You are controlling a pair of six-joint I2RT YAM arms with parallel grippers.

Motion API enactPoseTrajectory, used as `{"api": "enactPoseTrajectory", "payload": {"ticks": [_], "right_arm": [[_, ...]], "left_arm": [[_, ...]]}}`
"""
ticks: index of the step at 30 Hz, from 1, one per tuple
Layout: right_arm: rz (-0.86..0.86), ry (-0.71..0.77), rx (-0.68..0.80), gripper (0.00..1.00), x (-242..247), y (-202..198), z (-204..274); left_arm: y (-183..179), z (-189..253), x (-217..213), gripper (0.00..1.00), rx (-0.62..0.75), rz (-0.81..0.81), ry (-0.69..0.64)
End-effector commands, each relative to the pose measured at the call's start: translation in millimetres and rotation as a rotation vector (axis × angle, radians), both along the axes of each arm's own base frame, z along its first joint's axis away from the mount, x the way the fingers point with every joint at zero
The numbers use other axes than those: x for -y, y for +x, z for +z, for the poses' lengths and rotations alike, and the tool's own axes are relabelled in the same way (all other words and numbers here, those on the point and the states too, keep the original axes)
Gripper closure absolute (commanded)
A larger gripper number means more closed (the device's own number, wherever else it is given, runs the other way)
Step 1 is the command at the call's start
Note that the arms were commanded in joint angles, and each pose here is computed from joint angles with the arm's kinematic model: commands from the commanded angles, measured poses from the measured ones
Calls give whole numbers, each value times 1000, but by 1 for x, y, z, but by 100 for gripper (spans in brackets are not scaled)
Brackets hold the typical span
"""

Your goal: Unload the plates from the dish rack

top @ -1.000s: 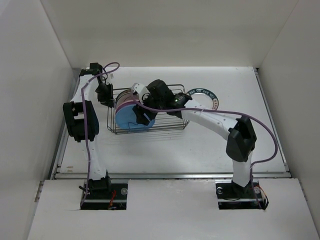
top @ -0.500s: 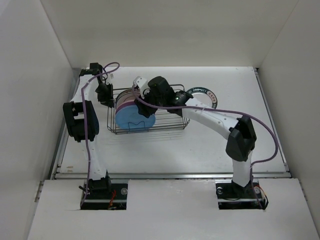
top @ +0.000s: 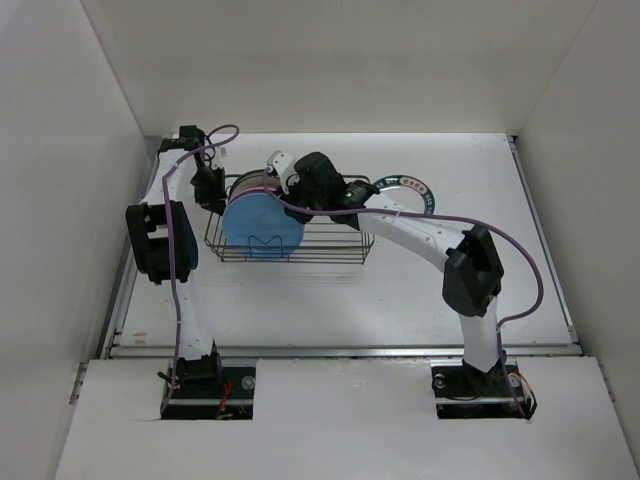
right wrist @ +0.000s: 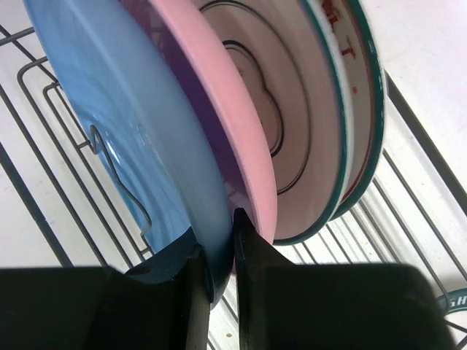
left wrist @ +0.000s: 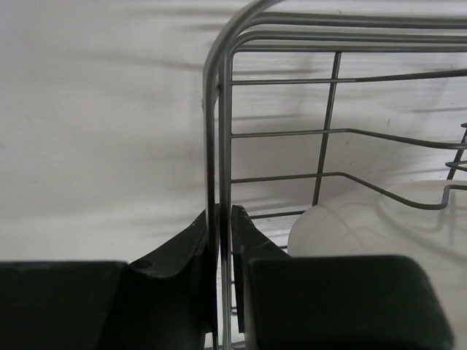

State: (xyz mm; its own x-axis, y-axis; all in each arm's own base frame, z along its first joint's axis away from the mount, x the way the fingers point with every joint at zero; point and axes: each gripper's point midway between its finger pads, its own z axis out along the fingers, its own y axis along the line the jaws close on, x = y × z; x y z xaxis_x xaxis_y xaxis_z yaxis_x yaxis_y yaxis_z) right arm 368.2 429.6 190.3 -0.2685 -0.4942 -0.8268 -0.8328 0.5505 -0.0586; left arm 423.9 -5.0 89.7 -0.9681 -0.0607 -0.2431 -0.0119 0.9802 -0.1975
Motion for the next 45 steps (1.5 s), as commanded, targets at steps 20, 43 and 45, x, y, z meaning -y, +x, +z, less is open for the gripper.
{"api": "enactPoseTrajectory", "payload": {"ticks": [20,43,45], "right_arm": [[-83,256,184,100,78,-52,161],[-208,-29,-614,83,134,-155,-100],[-246,-22,-597,81,136,-150,-100]], "left_arm": [[0,1,7,100,7,80,-19],[8,28,14,79,74,113,-63],[7,34,13,76,89,104,-60]]}}
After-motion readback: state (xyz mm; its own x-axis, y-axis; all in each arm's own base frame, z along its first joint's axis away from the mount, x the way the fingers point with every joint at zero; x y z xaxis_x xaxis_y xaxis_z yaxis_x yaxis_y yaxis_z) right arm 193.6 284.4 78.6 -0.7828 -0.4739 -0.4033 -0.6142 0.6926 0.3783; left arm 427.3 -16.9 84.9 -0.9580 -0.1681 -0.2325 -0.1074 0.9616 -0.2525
